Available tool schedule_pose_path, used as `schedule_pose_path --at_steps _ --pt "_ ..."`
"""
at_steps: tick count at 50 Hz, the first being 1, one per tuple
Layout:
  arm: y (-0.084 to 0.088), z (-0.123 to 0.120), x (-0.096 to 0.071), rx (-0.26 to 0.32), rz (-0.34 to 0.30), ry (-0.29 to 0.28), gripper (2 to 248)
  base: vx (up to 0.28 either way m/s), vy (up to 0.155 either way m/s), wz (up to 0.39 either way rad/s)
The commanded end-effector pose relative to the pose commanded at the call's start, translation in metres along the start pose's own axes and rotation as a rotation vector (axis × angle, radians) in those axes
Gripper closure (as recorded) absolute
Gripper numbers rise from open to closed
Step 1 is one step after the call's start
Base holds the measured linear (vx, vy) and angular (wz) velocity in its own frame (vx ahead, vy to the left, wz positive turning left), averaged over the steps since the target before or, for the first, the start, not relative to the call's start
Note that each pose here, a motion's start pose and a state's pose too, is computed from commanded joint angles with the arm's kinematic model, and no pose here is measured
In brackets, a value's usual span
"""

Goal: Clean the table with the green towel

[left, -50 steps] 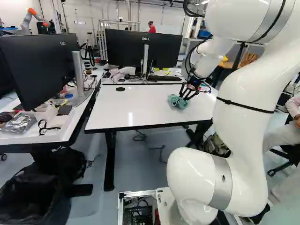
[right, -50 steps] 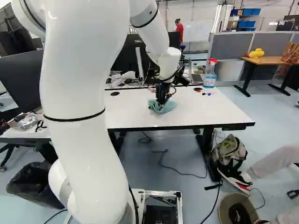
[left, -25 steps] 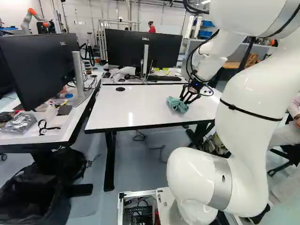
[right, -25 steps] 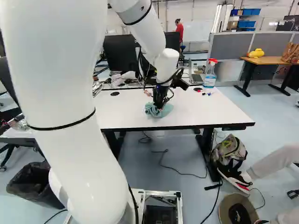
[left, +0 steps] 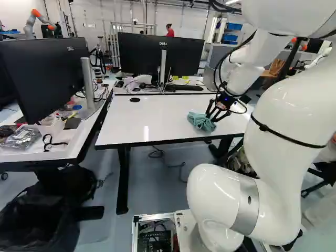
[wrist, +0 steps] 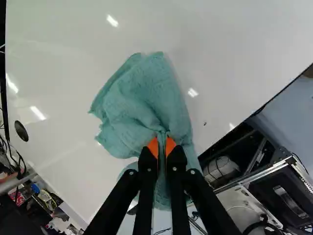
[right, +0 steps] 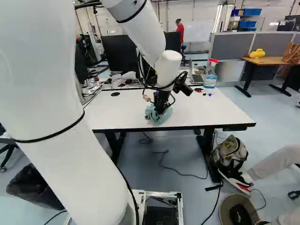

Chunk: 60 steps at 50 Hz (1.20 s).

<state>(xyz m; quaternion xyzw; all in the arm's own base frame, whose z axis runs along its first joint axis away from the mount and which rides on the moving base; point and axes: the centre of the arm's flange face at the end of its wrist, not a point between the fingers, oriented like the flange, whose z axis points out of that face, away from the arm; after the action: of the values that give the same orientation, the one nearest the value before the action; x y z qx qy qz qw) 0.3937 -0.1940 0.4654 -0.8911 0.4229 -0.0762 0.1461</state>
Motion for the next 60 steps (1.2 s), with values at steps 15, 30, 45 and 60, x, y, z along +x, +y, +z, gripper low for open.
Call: schedule_pose_path --at_steps 15,30,45,60 --pt "0.029 -0.01 0.004 -0.001 0.066 0.021 213 0.0 0.0 0.0" --pt "0.055 -0.018 0.017 -0.002 0.131 0.044 213 0.0 0.0 0.0" --pt "0.061 -0.022 0.022 -0.001 0.146 0.053 213 0.0 0.0 0.0" --pt "0.036 -0.034 0.018 0.013 0.09 0.079 213 0.0 0.0 0.0"
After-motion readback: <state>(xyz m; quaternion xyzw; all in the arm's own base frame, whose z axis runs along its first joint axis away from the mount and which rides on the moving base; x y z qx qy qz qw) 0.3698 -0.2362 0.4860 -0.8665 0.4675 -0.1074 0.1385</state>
